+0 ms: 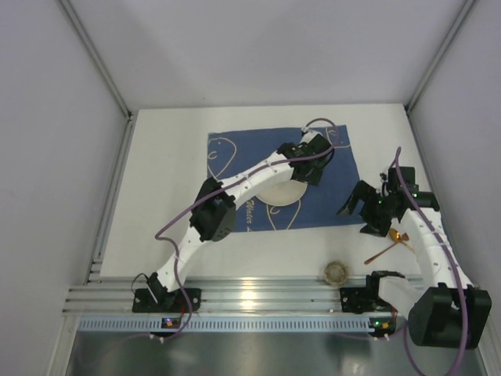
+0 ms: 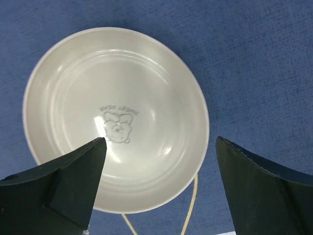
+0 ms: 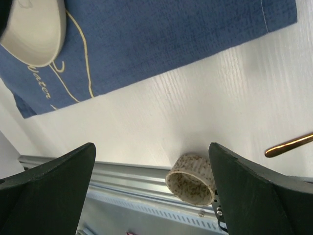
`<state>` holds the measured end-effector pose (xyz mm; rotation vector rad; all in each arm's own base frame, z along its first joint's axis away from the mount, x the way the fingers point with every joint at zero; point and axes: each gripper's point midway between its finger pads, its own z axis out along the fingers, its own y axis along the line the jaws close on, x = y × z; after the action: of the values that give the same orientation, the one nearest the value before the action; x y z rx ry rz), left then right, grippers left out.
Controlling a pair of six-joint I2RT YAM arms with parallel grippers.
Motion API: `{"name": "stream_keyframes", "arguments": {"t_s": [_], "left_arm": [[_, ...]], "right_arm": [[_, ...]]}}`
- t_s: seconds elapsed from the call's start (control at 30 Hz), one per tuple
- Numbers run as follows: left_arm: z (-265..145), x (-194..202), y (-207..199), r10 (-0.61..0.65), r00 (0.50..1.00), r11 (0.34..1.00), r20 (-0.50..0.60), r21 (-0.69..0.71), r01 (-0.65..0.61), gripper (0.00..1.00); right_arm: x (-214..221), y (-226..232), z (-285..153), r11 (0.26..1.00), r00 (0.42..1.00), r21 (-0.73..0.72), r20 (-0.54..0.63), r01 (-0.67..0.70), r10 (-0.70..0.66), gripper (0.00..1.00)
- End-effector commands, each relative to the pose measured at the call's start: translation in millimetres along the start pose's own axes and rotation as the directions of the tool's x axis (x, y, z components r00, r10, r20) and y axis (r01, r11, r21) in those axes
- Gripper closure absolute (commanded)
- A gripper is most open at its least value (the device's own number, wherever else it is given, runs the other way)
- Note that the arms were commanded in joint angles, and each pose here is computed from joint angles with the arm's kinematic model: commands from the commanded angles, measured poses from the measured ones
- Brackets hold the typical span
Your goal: Set the dinner table for one person
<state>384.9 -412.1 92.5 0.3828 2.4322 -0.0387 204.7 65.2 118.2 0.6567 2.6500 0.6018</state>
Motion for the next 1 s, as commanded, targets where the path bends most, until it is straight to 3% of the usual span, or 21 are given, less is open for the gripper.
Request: {"name": "stream_keyframes", "arguments": {"t_s": [0.0,0.03,0.23,0.27,0.4,0.5,0.57,0.67,0.97], "left_arm": [[-64,-54,27,-0.098,0.981,0.994,0.169,-0.022,0.103,0.02],[-83,-62,39,-0.124,0.972,0.991,0.197,-0.020,0.130,0.02],[-79,20,120,-0.177,0.979,0.967,0.099,-0.167,0.191,0.05],[-78,28,133,-0.220,0.971,0.956,0.091,-0.180,0.233,0.05],[-83,62,159,-0.287,0.956,0.936,0.063,-0.192,0.294,0.09],[-93,73,170,-0.307,0.949,0.928,0.072,-0.198,0.315,0.10],[-95,81,174,-0.310,0.949,0.925,0.062,-0.211,0.316,0.11],[-101,88,179,-0.321,0.944,0.919,0.070,-0.218,0.329,0.12],[-111,97,192,-0.326,0.941,0.912,0.089,-0.233,0.338,0.13]], "right_arm": [[29,-15,-3,0.999,0.994,0.041,-0.105,0.009,-0.005,0.01],[35,-17,-4,0.999,0.993,0.038,-0.119,0.015,-0.010,0.01],[90,-31,3,0.996,0.967,0.071,-0.251,0.060,-0.041,0.07],[98,-35,6,0.994,0.963,0.089,-0.267,0.062,-0.036,0.17],[114,-45,13,0.993,0.951,0.112,-0.309,0.042,-0.005,0.25],[112,-48,12,0.992,0.966,0.123,-0.258,0.028,0.005,0.39],[109,-46,10,0.993,0.976,0.117,-0.220,0.015,0.011,0.55],[111,-50,12,0.991,0.976,0.130,-0.216,0.000,0.029,0.62],[121,-59,21,0.989,0.970,0.144,-0.244,0.023,0.013,0.61]]}}
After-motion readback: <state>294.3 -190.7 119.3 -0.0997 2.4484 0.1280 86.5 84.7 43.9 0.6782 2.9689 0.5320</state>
